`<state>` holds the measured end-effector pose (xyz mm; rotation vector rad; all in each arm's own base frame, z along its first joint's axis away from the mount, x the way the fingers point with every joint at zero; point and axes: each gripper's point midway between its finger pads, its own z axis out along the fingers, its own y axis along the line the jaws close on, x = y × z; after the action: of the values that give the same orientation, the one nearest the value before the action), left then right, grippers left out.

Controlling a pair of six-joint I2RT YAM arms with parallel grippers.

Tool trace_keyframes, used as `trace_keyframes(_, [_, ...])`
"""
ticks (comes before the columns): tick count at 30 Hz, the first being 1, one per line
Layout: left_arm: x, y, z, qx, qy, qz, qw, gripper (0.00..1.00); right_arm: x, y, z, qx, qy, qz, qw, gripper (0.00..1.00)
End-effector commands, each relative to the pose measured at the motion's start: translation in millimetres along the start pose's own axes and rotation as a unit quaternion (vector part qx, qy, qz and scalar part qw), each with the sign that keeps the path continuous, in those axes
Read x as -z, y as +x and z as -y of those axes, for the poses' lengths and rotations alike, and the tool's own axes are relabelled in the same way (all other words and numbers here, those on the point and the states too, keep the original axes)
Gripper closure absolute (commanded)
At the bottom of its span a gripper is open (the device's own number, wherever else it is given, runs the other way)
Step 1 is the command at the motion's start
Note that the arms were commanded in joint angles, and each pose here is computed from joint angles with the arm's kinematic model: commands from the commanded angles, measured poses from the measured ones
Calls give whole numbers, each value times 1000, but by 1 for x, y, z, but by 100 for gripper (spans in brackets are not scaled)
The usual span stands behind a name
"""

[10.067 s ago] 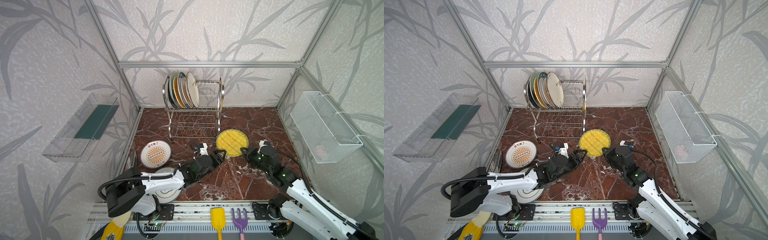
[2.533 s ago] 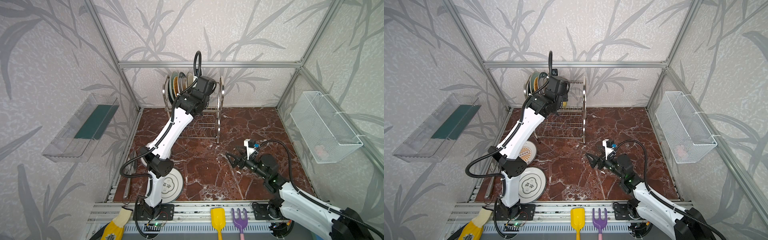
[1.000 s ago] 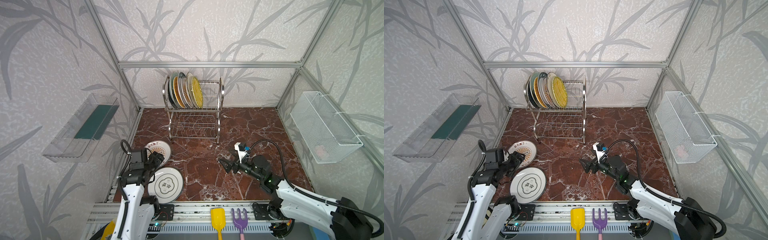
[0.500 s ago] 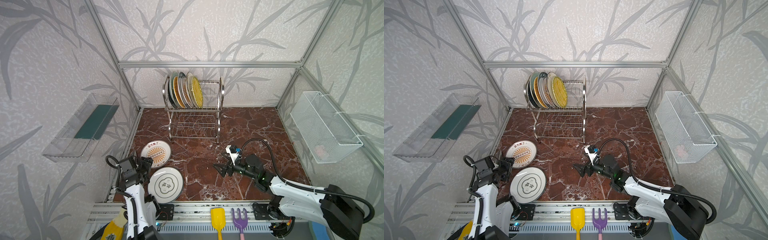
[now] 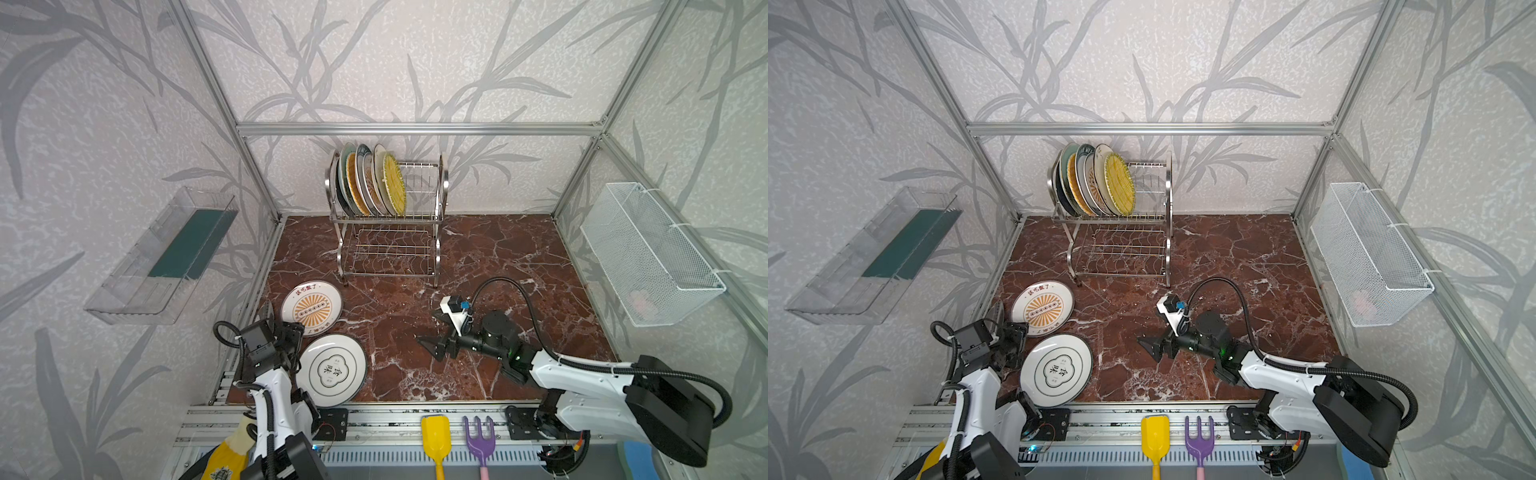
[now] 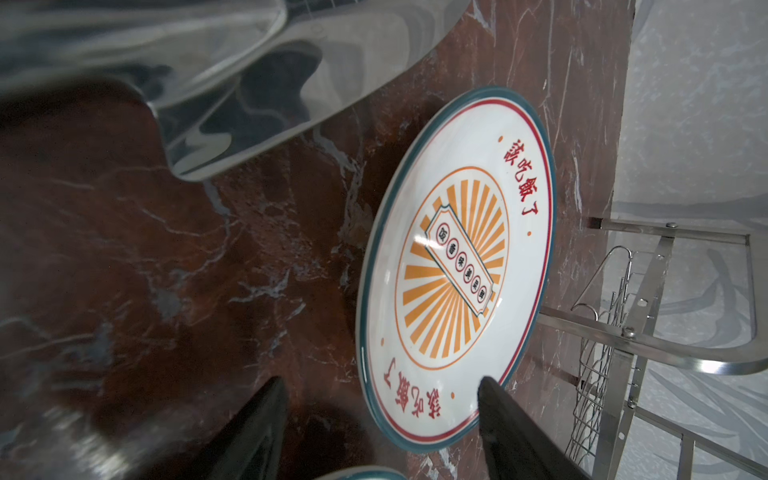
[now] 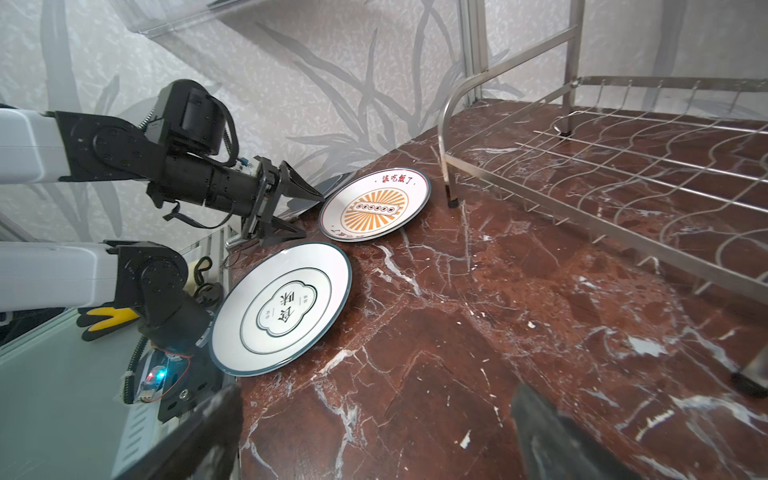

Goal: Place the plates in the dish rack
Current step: 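Move left gripper to the sunburst plate's rim while right gripper shifts toward it, then grasp the sunburst plate's rim with the left gripper and tilt it upright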

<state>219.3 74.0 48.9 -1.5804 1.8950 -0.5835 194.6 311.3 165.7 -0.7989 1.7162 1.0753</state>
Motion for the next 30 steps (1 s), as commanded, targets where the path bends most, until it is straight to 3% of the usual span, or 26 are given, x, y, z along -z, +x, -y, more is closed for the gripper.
trace_keyframes(1, [-4,-8,4,7,15,17,1000,29,-6,-21,-13,15,-31,31,999,1])
trace_keyframes(18, [-24,-6,-7,31,-3,-4,1000,49,-3,-22,-9,25,-14,27,999,1])
trace_keyframes(30, [-31,-11,-11,43,-14,0,999,55,-2,-22,-7,27,-7,26,999,1])
